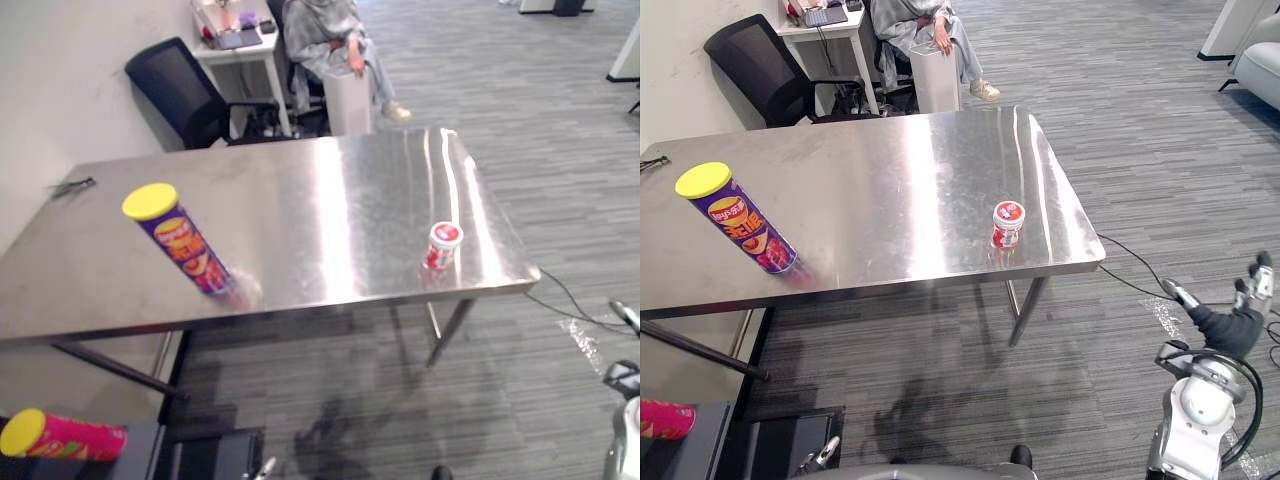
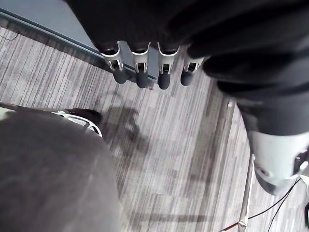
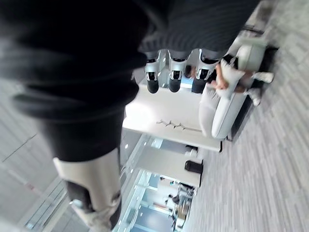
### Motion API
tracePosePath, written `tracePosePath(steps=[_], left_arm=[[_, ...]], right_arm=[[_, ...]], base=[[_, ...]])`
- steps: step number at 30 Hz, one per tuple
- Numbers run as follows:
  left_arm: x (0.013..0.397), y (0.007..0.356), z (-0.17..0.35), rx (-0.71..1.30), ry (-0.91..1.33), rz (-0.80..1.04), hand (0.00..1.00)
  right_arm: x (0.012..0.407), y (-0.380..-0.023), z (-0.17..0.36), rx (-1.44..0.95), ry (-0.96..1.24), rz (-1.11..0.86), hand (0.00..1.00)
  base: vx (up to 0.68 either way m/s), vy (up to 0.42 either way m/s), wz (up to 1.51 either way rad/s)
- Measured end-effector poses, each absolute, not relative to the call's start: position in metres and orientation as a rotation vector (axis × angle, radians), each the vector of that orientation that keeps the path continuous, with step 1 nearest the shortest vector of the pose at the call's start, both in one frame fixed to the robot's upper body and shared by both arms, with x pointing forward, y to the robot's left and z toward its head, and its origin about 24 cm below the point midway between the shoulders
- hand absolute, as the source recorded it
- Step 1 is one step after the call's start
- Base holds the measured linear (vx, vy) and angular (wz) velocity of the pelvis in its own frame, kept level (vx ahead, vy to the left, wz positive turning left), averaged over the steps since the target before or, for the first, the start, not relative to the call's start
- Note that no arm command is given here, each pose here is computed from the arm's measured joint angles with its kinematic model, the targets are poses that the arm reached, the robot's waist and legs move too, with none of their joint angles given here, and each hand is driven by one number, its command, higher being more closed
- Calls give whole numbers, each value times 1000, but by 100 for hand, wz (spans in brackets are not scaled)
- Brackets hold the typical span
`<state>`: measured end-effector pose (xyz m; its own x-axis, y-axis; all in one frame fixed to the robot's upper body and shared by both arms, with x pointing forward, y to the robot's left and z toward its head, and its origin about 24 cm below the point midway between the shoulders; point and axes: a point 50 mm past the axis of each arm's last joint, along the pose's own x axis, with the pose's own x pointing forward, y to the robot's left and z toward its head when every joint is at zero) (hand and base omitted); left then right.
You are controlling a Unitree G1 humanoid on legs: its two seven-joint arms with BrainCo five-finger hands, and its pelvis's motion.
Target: Put the gum and the chips on the shelf.
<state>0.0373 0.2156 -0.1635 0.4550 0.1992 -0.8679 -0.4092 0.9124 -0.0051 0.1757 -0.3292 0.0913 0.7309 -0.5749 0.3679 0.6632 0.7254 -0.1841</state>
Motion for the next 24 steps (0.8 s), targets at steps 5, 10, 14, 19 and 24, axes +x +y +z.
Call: tracePosePath(steps=[5,10,14,19,24], left_arm=[[37,220,-162,-217,1030,373,0],[38,220,-162,-211,1031,363,0],[38,219,-162,-203,1033,350,0],[40,219,-162,-181,1033,321,0],[42,218,-162,-173,1030,309,0]], right_arm=[[189,-309,99,-348,-329,-475,0],[201,-285,100,-311,-351,-306,0],[210,-270,100,-306,-355,-213,0],[223,-254,100,-286,-369,-139,0],[241,-245,96,-263,-353,-103,0]], base=[[16,-2,1],[0,0,0],[0,0,0],[-14,-17,10],[8,-14,10]])
